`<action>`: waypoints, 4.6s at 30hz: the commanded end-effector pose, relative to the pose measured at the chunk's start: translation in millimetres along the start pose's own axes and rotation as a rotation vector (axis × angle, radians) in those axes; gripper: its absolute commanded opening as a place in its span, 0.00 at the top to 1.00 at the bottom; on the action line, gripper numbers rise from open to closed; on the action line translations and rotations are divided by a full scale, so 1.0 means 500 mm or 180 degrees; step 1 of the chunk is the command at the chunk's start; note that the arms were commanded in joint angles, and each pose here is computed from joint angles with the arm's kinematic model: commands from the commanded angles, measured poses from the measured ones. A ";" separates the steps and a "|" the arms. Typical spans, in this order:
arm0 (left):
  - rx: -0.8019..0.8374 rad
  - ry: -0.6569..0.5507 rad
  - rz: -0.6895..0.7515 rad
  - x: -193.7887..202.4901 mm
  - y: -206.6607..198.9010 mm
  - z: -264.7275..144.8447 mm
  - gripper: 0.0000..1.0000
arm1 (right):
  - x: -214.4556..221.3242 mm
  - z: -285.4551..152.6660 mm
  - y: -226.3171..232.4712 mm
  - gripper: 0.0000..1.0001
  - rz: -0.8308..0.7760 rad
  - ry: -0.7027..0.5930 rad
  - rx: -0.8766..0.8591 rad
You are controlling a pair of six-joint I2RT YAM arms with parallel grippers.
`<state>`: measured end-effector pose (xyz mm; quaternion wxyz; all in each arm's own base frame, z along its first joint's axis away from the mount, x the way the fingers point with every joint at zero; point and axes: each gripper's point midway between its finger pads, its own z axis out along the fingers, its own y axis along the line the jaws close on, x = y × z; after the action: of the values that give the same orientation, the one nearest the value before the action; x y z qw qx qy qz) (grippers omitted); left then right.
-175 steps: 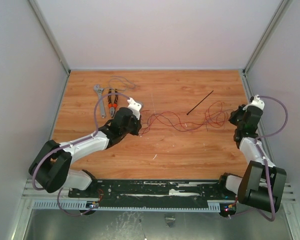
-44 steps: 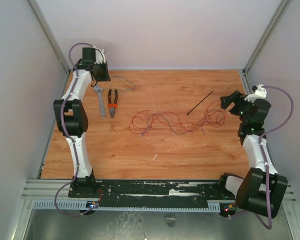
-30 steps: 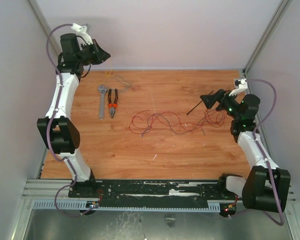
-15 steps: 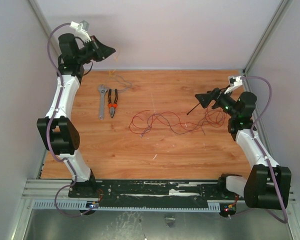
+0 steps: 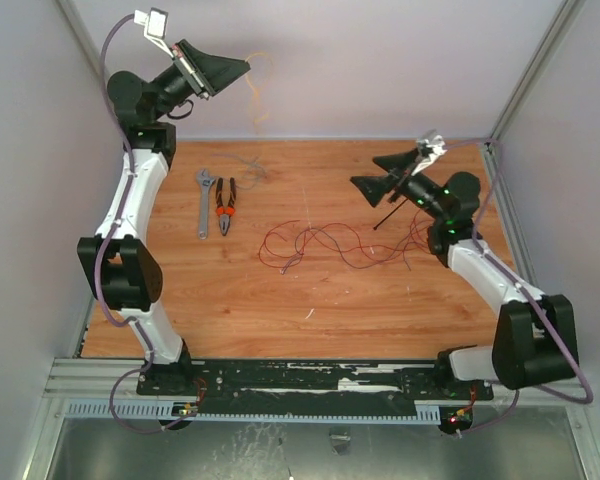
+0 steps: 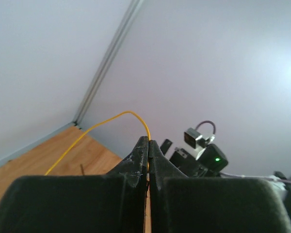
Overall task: Zip-tie the wires
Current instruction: Pick up the cable at the center of the board, then place the cable at the center of the board.
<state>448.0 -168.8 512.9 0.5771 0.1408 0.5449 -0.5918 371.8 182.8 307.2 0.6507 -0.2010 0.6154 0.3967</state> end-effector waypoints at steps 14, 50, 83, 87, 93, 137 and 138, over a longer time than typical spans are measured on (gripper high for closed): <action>0.0707 -0.0057 0.0058 -0.024 -0.190 0.002 1.00 | 0.128 0.327 0.056 0.01 -0.0795 -0.0303 -0.0456; 0.0893 -0.0036 0.0075 -0.004 -0.242 -0.026 1.00 | 0.160 0.422 0.061 0.67 -0.0502 -0.0296 -0.0648; -0.1856 0.0475 -0.0209 0.418 0.071 -0.219 1.00 | -0.002 -0.098 -0.099 1.00 -0.0714 0.0626 0.1365; -0.2142 0.0301 -0.0317 0.468 0.074 -0.245 1.00 | 0.021 -0.134 -0.087 1.00 -0.0618 0.0802 0.1474; -0.2479 0.0193 -0.0251 0.507 0.082 -0.286 1.00 | 0.074 -0.163 -0.050 1.00 -0.0411 0.1009 0.1309; -0.2590 0.0223 -0.0754 0.678 0.144 -0.330 0.54 | 0.100 -0.205 -0.096 1.00 -0.0354 0.1135 0.1930; -0.2604 0.0224 -0.0750 0.678 0.146 -0.331 0.46 | 0.098 -0.209 -0.103 1.00 -0.0367 0.1123 0.2008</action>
<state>320.0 -192.5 114.2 0.4571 -0.1538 0.7926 -0.3731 334.2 100.3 230.1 0.5747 -0.1183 0.7965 0.1459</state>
